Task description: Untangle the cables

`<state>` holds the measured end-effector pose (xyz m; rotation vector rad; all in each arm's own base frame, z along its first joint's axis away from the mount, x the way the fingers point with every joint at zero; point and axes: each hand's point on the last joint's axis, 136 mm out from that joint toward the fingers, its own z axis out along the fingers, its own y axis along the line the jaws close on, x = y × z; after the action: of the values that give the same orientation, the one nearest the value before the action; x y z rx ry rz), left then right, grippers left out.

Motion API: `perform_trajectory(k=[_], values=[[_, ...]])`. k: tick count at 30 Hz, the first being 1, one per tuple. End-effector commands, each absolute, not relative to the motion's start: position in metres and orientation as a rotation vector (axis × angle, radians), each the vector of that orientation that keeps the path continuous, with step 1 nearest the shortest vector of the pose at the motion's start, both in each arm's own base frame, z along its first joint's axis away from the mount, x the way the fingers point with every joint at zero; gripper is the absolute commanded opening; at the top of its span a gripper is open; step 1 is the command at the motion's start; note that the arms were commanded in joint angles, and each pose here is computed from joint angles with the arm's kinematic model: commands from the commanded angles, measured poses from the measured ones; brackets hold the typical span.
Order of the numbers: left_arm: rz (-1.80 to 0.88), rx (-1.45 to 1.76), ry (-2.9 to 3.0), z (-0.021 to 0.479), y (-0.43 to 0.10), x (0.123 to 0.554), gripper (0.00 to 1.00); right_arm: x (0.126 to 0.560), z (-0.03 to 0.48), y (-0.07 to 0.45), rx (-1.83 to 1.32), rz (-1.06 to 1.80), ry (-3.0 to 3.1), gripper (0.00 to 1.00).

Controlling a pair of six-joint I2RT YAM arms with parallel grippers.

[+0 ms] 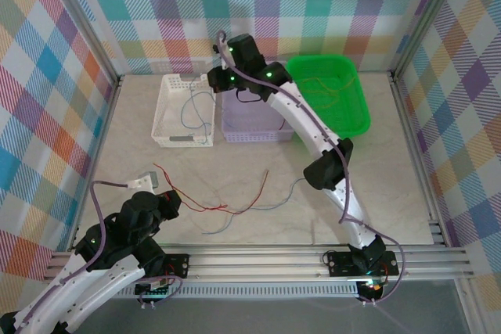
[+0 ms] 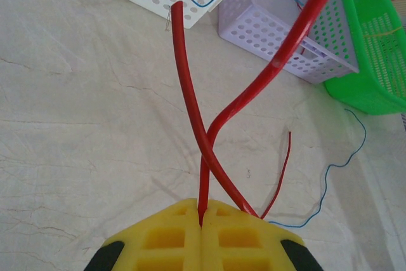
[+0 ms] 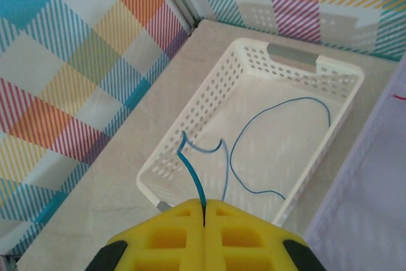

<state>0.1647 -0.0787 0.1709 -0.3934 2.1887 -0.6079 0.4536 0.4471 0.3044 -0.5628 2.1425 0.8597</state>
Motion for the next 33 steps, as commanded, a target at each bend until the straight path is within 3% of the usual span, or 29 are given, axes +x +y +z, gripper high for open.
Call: perform_trajectory(k=[1,14,27,33], values=[[-0.640,-0.392,2.143,0.187,-0.080,0.168,0.00,0.457,0.328,0.464,-0.588,0.906,2.015,0.00],[-0.643,-0.398,2.148,0.182,-0.079,0.166,0.00,0.454,0.242,0.521,-0.653,0.956,2.076,0.00],[-0.655,-0.397,2.144,0.183,-0.080,0.165,0.00,0.456,0.141,0.523,-0.635,0.900,2.292,0.00],[-0.658,-0.399,2.146,0.183,-0.080,0.165,0.00,0.459,0.130,0.514,-0.612,0.833,2.335,0.00]])
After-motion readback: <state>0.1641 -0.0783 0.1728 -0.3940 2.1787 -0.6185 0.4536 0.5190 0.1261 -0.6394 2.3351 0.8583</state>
